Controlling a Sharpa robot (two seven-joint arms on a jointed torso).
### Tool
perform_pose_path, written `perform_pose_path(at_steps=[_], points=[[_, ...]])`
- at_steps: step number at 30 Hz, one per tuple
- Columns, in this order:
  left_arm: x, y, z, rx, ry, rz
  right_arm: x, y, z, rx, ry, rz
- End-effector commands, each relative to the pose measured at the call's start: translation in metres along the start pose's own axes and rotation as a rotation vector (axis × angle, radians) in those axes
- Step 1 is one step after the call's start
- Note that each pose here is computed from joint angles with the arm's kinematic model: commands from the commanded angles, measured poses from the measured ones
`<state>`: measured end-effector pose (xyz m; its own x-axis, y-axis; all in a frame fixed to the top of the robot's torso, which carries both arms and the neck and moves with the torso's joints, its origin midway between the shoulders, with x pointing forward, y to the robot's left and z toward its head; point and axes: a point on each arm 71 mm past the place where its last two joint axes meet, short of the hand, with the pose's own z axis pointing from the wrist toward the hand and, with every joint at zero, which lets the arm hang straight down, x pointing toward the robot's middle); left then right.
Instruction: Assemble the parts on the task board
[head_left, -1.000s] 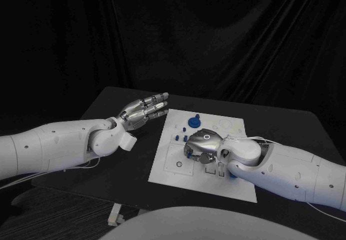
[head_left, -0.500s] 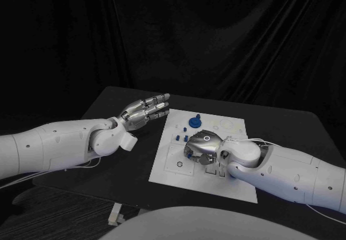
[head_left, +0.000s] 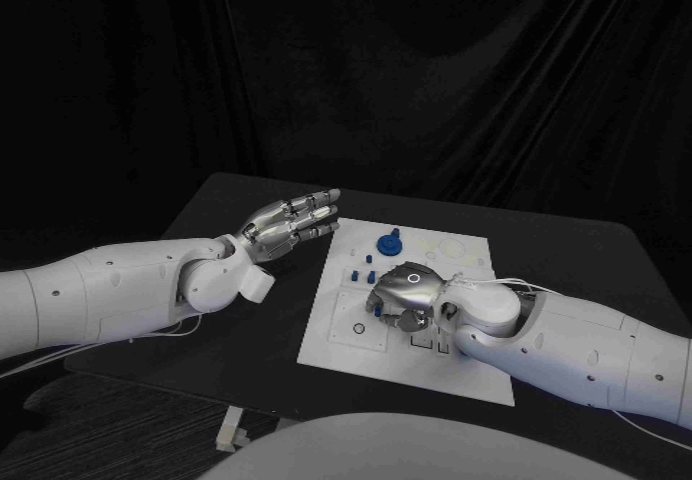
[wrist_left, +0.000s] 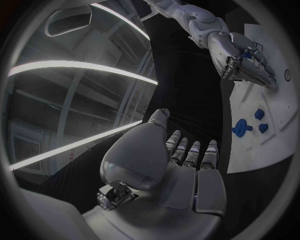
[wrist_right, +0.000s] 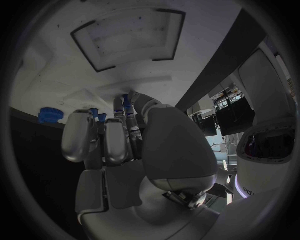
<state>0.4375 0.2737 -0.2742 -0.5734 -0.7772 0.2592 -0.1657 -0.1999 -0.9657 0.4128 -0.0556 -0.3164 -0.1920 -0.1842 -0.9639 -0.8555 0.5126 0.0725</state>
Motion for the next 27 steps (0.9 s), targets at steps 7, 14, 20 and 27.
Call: perform_pose_path(at_steps=[7, 14, 20, 27], points=[[0.0011, -0.0003, -0.0003, 0.008, 0.011, -0.010, 0.002, -0.006, -0.007, 0.072, 0.012, 0.000], [0.0011, -0.0008, -0.0017, 0.010, 0.009, -0.010, -0.018, -0.014, -0.020, 0.090, -0.112, 0.008], [0.0002, -0.0013, -0.0033, 0.010, 0.005, -0.009, -0.063, -0.039, -0.041, 0.143, -0.255, -0.014], [0.0003, -0.0014, -0.0035, 0.011, 0.005, -0.009, -0.102, -0.072, -0.064, 0.248, -0.223, 0.023]])
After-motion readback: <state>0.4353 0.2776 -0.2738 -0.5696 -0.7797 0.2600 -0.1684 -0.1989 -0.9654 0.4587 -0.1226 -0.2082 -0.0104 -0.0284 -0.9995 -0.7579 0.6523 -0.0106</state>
